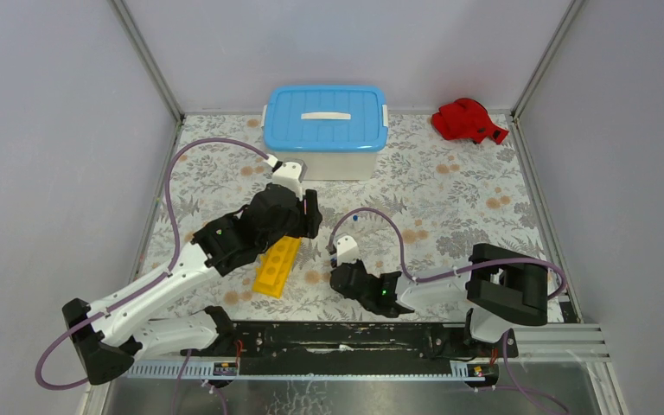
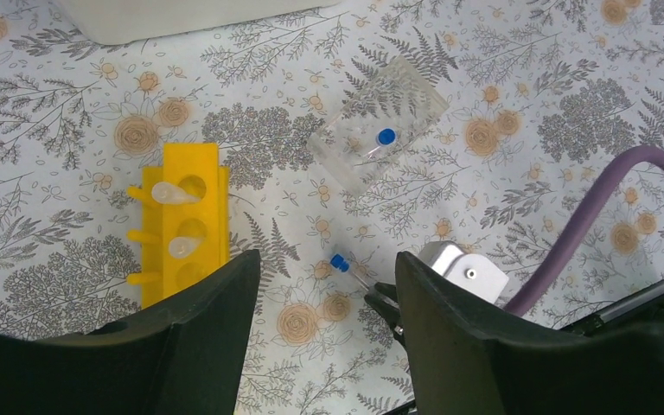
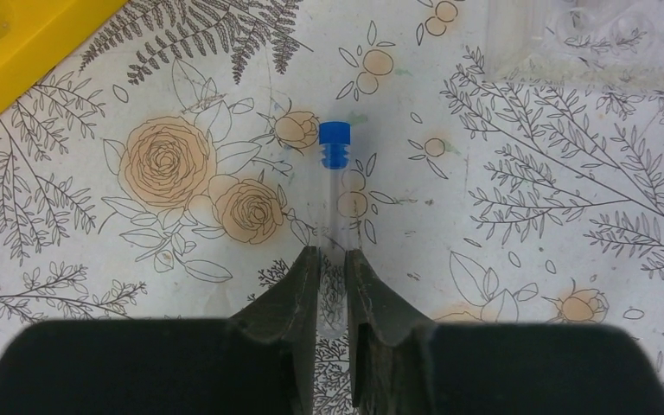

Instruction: Organize the chemistry lab equipment

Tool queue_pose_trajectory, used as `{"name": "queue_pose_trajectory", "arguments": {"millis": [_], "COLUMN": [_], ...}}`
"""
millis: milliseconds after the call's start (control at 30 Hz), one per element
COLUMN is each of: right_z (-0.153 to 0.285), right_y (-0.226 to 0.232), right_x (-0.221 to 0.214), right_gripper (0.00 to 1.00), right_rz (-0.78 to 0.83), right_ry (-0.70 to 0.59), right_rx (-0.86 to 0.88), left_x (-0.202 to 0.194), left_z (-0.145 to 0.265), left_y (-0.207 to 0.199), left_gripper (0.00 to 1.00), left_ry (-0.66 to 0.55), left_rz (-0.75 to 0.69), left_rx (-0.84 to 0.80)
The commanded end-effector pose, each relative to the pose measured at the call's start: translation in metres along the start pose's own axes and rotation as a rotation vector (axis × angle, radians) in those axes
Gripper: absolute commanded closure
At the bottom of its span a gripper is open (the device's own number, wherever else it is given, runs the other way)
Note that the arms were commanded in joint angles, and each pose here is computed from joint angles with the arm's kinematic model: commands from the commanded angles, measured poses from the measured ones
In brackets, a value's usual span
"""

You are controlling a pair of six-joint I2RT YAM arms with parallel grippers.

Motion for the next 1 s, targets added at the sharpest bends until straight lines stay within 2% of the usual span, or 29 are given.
{"name": "queue_pose_trajectory", "arguments": {"millis": [0,467,967], "right_z": [0.012,0.068,0.109], "right_y": [-0.005,-0.040,-0.058], "right_x": [0.016,0.067,0.087], "right_gripper": [0.87,0.89,0.91], "right_rz": [0.009,0.048,0.097], "right_ry": [-0.073,-0.350,-0.529], "right_rx": [0.004,0.010,0.073], "left_x": [0.009,0.027,0.028], "left_z": [0.003,-0.008,-0.027], "left_y": [-0.001,-0.034,-0.030], "left_gripper": [0.33,0.28,0.28], "left_ry": [-0.018,0.085,0.369], "left_rz": [0.010,-0.004,0.141], "left_rx": [0.015,-0.094,-0.409]}}
Point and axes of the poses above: each gripper's point midway between its finger pads, its own z axis back along the fingers, its own y axis along the line the jaws close on, x = y × z, the point moved 6 cm from there along z, back along the fingers, and after that the axes turned 12 degrees about z, right-handed, at the moved point
